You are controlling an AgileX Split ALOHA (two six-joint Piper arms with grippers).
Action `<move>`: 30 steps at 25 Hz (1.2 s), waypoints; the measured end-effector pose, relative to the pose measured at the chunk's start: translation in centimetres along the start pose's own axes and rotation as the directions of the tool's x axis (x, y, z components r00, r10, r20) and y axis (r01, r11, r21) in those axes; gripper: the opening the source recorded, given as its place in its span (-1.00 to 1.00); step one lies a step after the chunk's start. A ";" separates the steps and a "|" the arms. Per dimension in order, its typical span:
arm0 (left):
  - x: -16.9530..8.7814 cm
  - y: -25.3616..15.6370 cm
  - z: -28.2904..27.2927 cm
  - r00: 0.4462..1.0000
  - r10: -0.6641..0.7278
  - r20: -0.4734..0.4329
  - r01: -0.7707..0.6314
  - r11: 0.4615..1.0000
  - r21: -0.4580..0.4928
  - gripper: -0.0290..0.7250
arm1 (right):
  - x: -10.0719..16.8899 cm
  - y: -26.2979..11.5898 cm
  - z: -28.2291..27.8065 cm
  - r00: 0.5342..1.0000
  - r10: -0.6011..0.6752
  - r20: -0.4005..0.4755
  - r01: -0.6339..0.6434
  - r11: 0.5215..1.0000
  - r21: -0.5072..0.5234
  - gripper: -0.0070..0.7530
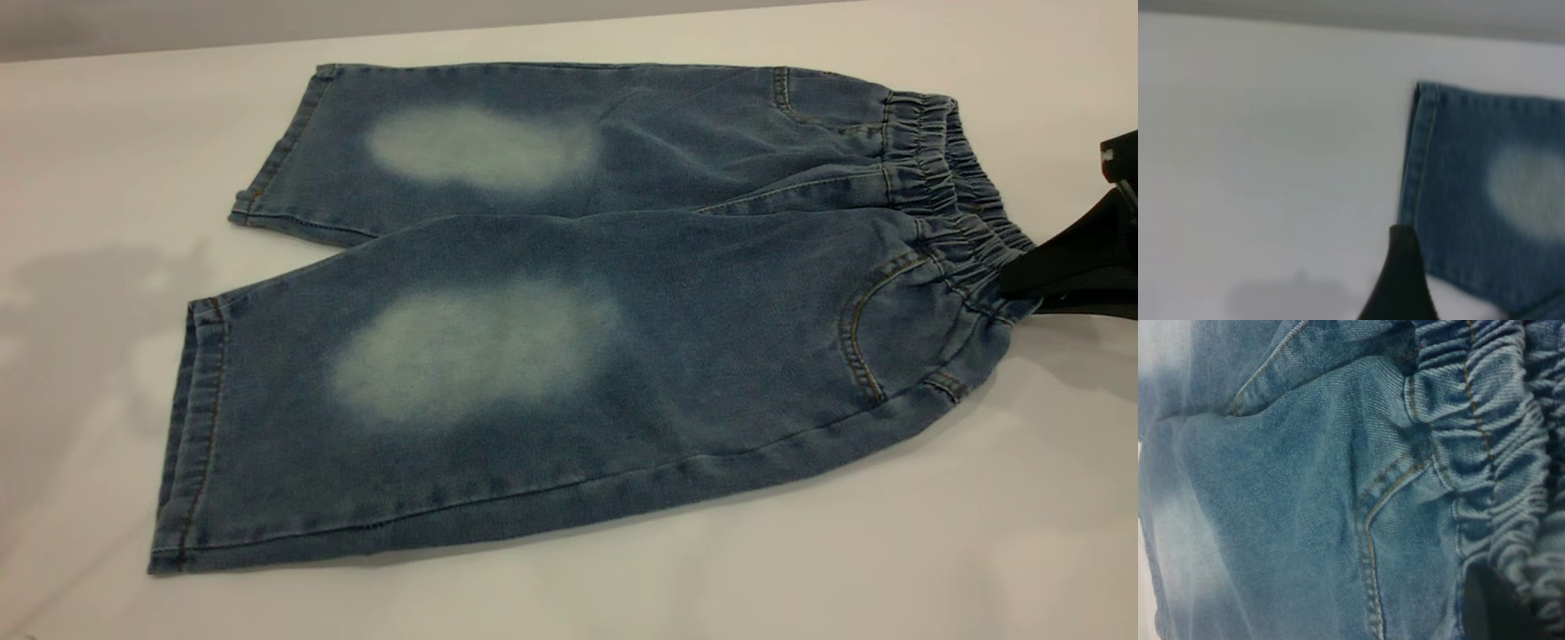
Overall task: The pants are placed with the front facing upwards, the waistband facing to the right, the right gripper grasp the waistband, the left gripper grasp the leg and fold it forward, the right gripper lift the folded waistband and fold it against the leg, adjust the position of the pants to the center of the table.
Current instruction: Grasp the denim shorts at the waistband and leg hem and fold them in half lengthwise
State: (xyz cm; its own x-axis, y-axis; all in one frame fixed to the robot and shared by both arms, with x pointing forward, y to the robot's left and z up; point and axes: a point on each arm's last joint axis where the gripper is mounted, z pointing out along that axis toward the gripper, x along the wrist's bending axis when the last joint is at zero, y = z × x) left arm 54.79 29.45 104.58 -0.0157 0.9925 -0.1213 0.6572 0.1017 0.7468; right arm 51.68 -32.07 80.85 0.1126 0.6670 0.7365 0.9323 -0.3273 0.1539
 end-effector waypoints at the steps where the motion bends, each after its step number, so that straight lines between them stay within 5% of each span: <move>1: 0.0 0.2 0.0 1.000 0.000 -0.002 0.000 1.000 -0.018 0.47 | 0.0 0.0 0.0 1.000 0.000 0.000 0.000 1.000 0.000 -0.90; 5: 0.0 0.2 0.0 1.000 -0.002 -0.001 0.002 1.000 -0.017 0.47 | 0.0 0.0 0.0 1.000 0.001 0.000 -0.001 1.000 0.007 -0.90; 17: -0.8 -3.1 0.4 0.997 -0.067 0.049 0.048 0.945 0.323 0.48 | 2.1 1.2 -1.9 0.997 -0.073 0.003 0.073 0.997 -0.037 -0.90; 24: -4.8 -6.4 2.6 0.985 0.035 0.170 -0.121 0.838 0.532 0.48 | 2.5 2.2 -2.3 0.996 -0.093 0.015 0.093 0.996 -0.011 -0.90; 30: -8.1 -10.5 4.4 0.963 0.124 0.239 -0.260 0.659 0.706 0.48 | 2.6 2.2 -2.3 0.995 -0.098 0.016 0.098 0.995 -0.009 -0.90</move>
State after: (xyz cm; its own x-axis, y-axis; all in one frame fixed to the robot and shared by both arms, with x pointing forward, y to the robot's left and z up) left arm 51.30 20.04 94.84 0.2468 0.9521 -0.1804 0.9689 -0.2394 0.0619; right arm 53.24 -32.66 84.61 0.0265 0.7064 0.7073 0.9358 -0.2664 0.2310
